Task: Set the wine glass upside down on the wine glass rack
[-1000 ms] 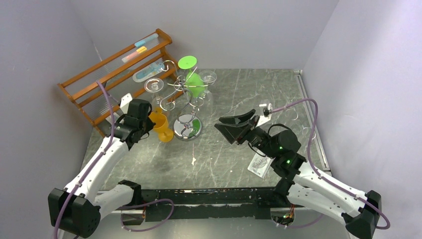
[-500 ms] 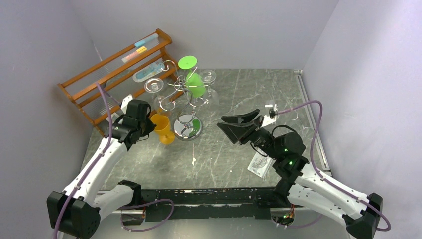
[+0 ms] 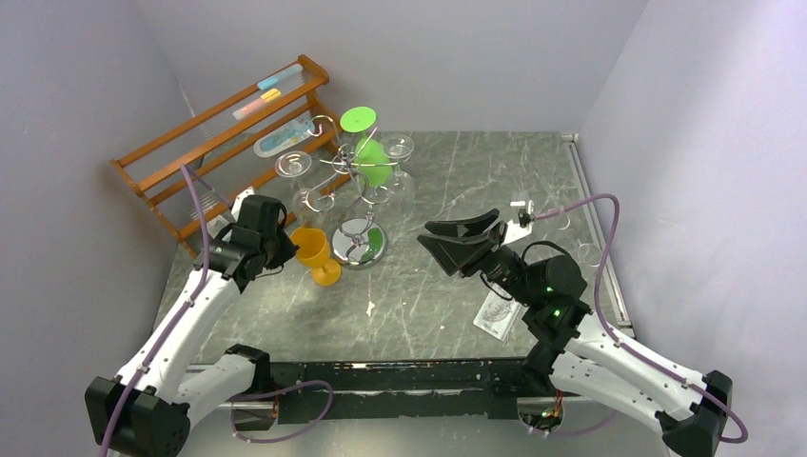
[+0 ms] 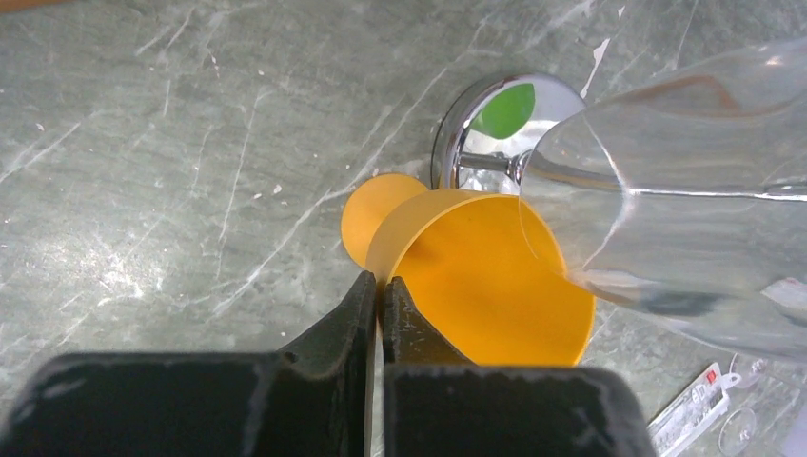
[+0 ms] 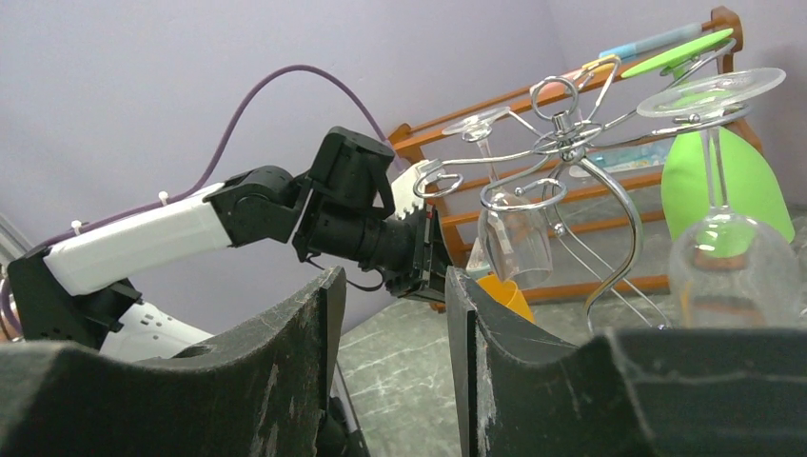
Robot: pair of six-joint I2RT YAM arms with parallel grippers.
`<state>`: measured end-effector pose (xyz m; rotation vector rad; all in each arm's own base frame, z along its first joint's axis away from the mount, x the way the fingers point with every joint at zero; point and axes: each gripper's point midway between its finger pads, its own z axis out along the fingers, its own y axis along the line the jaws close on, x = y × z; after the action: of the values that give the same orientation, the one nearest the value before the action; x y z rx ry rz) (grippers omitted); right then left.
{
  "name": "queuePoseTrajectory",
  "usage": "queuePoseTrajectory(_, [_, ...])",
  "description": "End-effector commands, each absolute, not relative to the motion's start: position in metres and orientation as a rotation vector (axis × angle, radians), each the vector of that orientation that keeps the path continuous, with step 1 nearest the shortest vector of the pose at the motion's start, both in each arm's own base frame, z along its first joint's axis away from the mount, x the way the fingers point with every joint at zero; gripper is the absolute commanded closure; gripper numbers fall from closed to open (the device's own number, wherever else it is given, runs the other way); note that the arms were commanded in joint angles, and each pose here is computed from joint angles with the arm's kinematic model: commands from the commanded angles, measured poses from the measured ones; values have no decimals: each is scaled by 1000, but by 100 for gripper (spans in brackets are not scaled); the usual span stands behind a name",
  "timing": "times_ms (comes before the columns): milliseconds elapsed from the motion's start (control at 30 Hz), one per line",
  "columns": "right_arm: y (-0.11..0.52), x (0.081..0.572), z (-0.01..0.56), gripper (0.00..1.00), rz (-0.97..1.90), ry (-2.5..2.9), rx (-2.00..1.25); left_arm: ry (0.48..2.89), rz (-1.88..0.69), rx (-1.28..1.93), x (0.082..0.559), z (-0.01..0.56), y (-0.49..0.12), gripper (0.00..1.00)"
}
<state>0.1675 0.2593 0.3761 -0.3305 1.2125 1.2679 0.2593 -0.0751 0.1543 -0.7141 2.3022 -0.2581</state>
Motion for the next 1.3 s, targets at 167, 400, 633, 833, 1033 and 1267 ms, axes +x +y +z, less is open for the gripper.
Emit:
queuePoseTrajectory(167, [249,157,384,53,1286,1127,-322,2637,-344,-728,195,109,-97,95])
queuePoseTrajectory(400, [232,154,379,53,1281,1087,-258,2680,-271,-715,193,116,-91,95])
queuePoseTrajectory(633, [237,169,364,51,1231,1241,-228,2672,-392,-702,188,126,-103,95])
queuePoseTrajectory(833, [243,184,342,51,1219,1405,-137,2615,-541,-571,187,152,-116,95])
queuePoseTrajectory(1033, [227,206,301,51,1158,1605,150,2475,-656,-447,192,188,-123,95])
queuePoseTrajectory(1267, [230,209,249,50,1132,1862,383,2205,-867,-279,203,235,-142,95])
